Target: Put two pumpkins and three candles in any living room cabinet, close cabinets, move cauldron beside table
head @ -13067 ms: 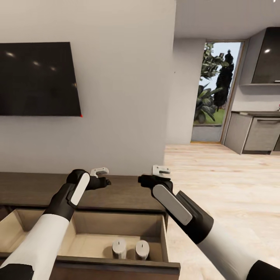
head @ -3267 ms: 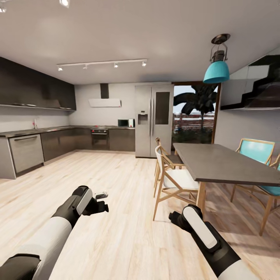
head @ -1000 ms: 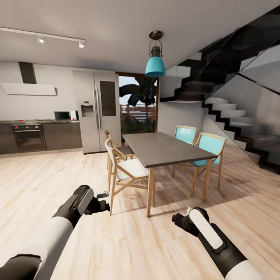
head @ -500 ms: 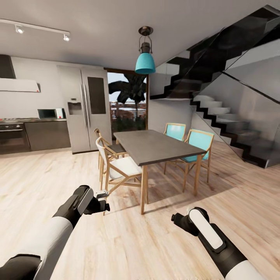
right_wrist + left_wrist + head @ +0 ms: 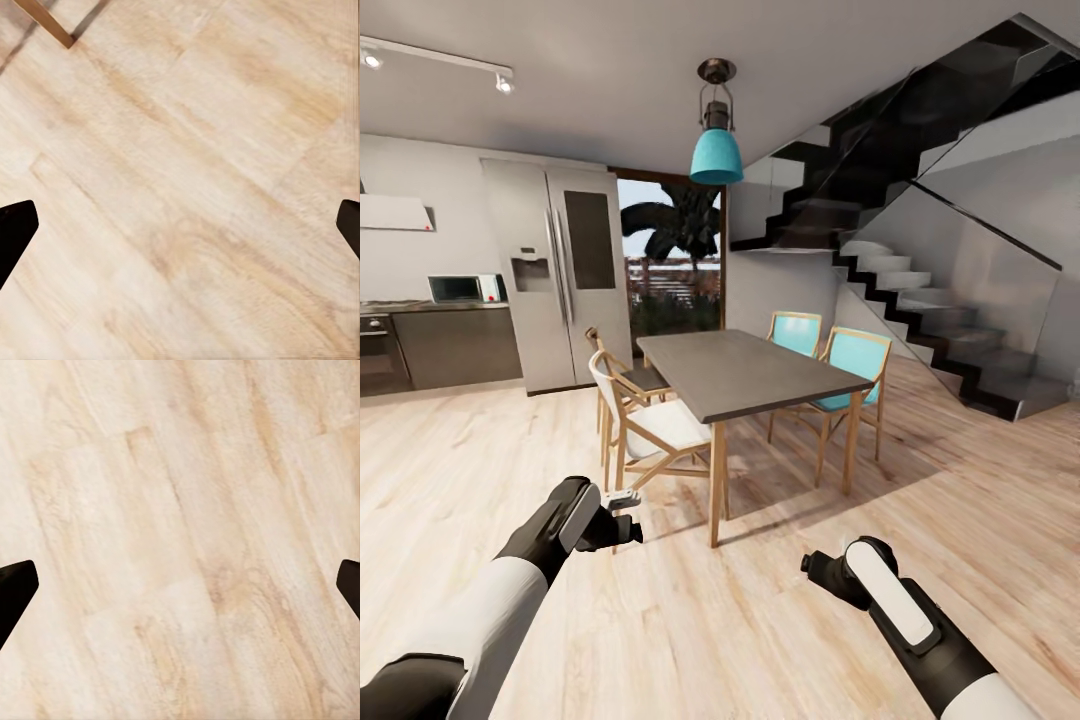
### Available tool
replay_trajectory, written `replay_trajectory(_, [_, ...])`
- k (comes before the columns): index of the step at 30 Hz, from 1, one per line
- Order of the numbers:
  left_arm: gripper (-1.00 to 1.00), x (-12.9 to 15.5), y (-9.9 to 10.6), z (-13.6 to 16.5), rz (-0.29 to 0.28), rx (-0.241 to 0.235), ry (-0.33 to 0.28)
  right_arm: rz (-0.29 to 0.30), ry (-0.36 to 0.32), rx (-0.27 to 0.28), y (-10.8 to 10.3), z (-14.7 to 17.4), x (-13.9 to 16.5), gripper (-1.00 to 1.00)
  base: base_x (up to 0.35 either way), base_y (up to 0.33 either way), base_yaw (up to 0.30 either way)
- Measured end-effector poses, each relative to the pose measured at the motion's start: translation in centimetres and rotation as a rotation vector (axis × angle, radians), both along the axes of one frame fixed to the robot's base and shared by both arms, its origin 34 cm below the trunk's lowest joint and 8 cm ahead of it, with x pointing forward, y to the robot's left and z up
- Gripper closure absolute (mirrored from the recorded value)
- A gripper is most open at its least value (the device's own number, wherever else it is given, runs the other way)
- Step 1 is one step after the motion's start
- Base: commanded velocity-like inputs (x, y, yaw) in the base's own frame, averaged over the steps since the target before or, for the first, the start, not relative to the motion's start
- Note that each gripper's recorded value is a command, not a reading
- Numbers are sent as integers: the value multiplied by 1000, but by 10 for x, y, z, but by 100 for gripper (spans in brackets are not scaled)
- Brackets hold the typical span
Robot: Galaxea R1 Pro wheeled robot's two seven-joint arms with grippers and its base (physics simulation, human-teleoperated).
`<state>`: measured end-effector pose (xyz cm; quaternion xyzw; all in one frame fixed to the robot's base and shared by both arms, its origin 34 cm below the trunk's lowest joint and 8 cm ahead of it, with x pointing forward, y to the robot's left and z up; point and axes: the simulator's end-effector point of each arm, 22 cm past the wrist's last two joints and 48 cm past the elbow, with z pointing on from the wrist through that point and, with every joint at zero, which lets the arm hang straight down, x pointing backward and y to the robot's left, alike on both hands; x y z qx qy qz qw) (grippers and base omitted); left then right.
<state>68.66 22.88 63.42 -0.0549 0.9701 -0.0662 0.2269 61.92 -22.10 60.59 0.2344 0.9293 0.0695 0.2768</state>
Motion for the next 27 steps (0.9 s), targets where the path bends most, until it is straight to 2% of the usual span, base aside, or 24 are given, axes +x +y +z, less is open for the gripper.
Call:
replay_trajectory(9, [-100,0,-1,2,-1,-1,-3,1,3,12,5,-2,-3,-100,106,88,-42])
replay_trajectory(16, [-100,0,-1,5,-1,-1,-10,1,-2,16,5,0,-3,-100,200,165,-228])
replay_trajectory(27, [-100,0,0,11,0,0,-20,0,-10,15,4,5,-3,-100,22,18,-264])
